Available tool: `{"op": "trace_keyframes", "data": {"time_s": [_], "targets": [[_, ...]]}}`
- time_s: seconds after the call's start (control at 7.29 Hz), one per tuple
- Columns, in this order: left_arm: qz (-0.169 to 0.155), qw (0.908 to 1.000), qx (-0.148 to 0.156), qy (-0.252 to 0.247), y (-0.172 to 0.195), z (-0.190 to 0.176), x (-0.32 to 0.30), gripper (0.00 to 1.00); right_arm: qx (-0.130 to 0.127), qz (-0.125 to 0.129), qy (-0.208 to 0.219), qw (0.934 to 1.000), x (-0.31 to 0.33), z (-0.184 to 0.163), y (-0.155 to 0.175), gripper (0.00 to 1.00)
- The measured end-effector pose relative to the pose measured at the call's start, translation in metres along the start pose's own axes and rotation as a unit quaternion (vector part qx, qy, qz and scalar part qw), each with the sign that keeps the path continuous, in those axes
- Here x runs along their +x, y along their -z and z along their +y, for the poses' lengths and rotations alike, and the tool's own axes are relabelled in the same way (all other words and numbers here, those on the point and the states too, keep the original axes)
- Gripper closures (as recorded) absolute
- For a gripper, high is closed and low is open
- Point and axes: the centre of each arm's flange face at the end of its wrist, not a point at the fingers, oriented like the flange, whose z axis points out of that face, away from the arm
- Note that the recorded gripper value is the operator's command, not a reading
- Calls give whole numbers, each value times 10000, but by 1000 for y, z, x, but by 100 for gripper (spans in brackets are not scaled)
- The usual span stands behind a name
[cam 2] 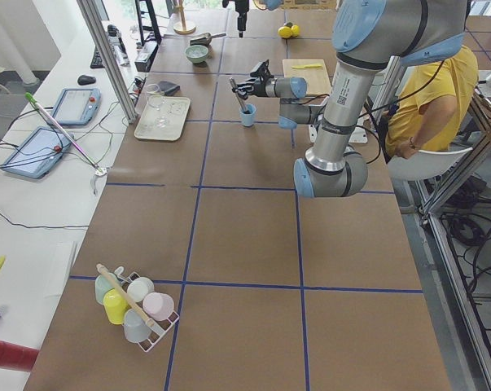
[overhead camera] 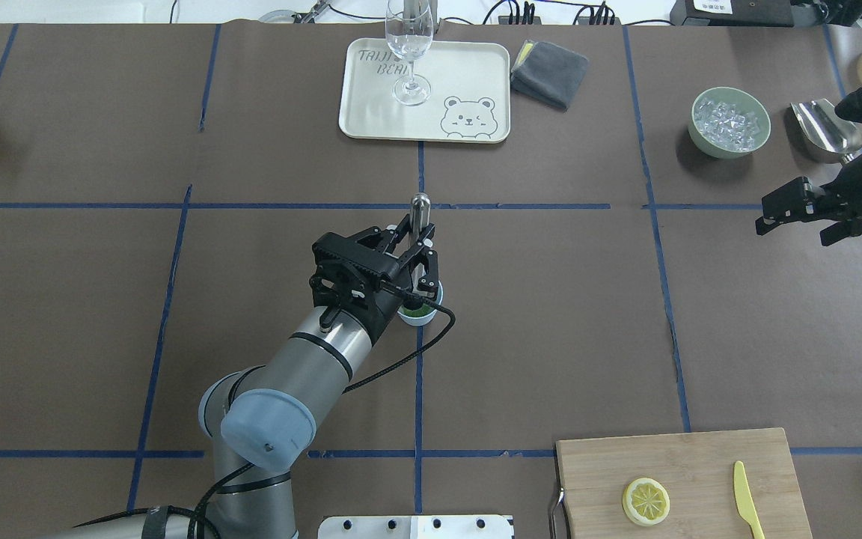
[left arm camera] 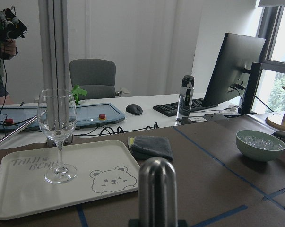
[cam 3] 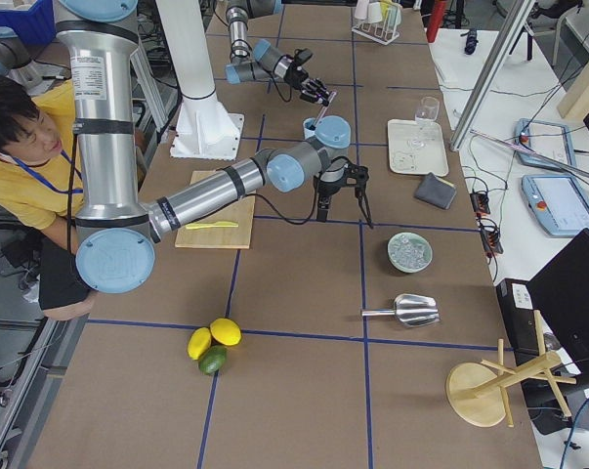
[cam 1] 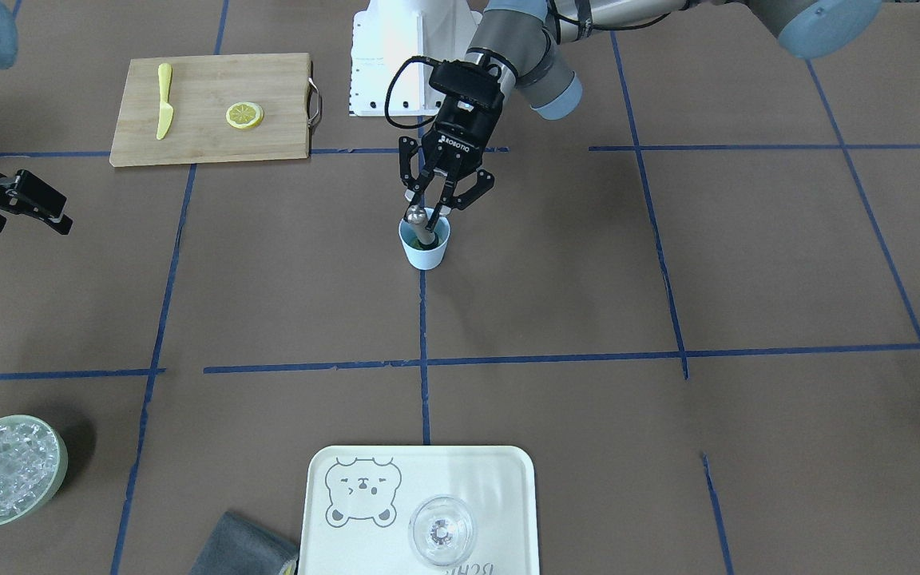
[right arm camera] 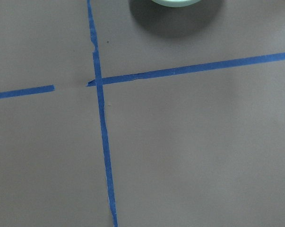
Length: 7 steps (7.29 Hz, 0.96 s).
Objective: Squeeze lemon into cup
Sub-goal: 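Press the muddler down inside the cup with the left gripper, then lift the muddler out of the cup with the left gripper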
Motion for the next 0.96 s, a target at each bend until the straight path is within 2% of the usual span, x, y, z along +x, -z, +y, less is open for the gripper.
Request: {"op": "trace_keyframes", "data": {"time_s": [0.96], "targets": [[-25, 10000, -65, -67, -4, 9, -2, 100, 6, -13, 3, 10000, -1, -1, 1, 0]]}}
